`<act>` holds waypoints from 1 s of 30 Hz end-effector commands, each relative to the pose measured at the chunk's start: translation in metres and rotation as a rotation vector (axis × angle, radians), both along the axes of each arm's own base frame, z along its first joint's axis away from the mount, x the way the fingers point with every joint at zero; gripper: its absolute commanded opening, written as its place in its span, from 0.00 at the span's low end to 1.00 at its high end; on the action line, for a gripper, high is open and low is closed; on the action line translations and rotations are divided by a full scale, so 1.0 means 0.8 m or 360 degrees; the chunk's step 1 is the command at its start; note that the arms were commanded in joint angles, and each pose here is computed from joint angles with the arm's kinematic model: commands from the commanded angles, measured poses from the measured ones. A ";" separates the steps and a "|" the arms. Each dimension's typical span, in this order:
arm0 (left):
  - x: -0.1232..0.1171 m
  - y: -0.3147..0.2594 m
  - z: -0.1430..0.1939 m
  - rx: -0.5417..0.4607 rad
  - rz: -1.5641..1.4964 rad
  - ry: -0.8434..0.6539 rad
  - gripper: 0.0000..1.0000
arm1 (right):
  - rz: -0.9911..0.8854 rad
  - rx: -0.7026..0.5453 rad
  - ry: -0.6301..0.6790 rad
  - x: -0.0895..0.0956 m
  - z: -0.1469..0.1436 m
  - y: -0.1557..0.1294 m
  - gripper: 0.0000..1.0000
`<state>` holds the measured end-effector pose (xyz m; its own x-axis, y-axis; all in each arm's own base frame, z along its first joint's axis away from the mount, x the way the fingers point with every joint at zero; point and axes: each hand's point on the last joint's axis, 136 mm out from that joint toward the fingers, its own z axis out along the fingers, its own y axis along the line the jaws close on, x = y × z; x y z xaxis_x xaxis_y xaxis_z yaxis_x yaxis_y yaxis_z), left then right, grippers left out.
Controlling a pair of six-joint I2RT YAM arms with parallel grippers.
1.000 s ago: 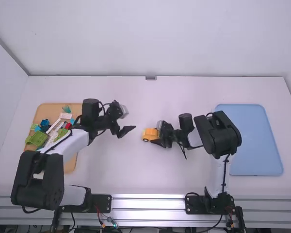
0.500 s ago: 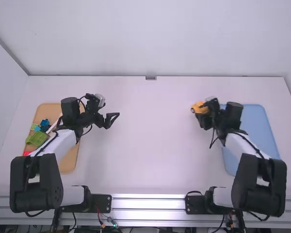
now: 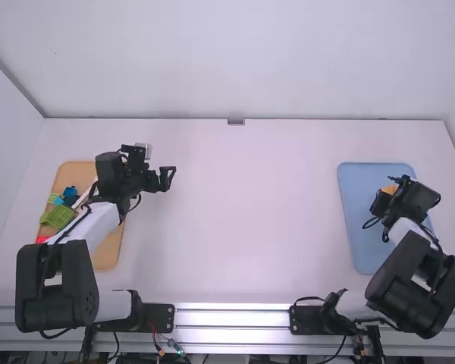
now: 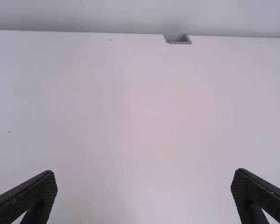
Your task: Assemble lego blocks to make yellow taxi
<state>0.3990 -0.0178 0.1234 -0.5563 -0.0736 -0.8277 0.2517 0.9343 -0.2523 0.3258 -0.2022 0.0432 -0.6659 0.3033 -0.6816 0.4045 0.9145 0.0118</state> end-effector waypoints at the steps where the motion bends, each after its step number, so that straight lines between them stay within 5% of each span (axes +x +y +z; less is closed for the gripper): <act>1: -0.001 0.003 -0.001 -0.0005 0.0056 0.0018 0.99 | -0.0045 0.0035 0.0023 -0.003 -0.013 -0.007 0.47; 13: -0.005 0.019 -0.015 0.0067 0.0171 0.0094 0.99 | -0.0068 -0.0046 0.0173 -0.005 -0.036 0.001 0.58; 17: -0.008 0.017 -0.017 0.0054 0.0156 0.0117 0.99 | -0.0062 -0.0077 0.0196 0.001 -0.035 0.009 0.79; 19: -0.009 0.016 -0.018 0.0052 0.0155 0.0145 0.99 | -0.0125 -0.0089 0.0253 -0.001 -0.033 0.010 1.00; 30: -0.007 -0.002 0.014 0.0066 0.0086 0.0182 0.99 | -0.0001 -0.0152 0.0266 0.025 0.037 0.056 0.99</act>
